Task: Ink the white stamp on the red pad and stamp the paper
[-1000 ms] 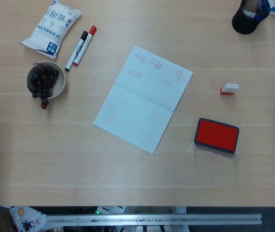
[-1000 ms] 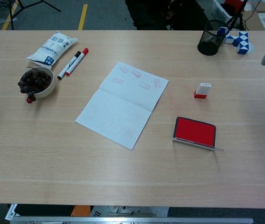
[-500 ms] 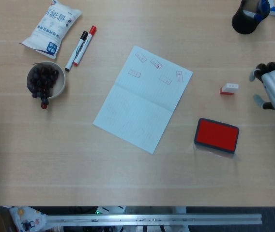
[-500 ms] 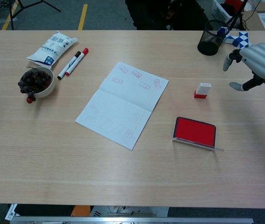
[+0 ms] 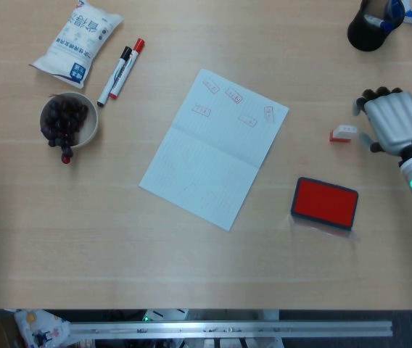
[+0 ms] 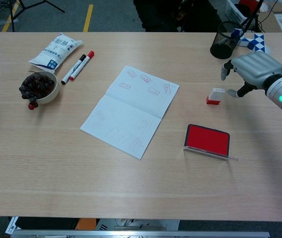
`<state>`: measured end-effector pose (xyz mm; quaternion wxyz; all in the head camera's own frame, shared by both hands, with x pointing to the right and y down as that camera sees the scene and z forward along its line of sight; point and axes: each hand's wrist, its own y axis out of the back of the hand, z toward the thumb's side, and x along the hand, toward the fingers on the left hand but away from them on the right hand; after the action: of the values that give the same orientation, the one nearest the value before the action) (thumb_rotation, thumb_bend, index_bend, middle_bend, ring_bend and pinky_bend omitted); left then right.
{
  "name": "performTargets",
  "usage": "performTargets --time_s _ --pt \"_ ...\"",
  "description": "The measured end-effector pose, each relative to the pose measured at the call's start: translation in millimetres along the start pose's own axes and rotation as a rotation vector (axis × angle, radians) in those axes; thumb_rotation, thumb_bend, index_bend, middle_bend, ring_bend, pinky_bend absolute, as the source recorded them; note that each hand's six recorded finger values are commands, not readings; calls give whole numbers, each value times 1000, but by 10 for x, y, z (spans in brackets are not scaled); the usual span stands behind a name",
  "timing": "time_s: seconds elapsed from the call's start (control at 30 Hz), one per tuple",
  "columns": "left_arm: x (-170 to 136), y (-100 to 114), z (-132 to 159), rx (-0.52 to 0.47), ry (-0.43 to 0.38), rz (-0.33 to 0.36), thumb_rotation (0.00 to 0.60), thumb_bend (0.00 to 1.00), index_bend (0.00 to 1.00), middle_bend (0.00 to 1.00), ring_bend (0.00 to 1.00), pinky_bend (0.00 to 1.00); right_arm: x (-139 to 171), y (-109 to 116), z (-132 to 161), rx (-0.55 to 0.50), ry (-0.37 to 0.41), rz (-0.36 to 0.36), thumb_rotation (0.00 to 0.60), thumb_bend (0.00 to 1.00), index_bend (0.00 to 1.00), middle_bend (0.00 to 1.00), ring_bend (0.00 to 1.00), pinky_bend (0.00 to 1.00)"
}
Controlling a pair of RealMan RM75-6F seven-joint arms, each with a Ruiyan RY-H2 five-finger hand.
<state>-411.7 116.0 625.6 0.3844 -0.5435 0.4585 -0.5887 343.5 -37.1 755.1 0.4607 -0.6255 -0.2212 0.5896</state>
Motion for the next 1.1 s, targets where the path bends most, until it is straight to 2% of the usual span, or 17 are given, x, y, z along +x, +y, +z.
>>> performTargets --time_s 0.5,1.1 --pt "9 -11 -12 -3 -3 -5 600 175 209 155 177 100 -131 -164 135 17 7 38 600 276 463 370 306 398" --pt "29 -15 -34 -2 1 -9 600 175 209 155 176 99 -229 -199 205 12 3 44 600 304 503 378 306 398"
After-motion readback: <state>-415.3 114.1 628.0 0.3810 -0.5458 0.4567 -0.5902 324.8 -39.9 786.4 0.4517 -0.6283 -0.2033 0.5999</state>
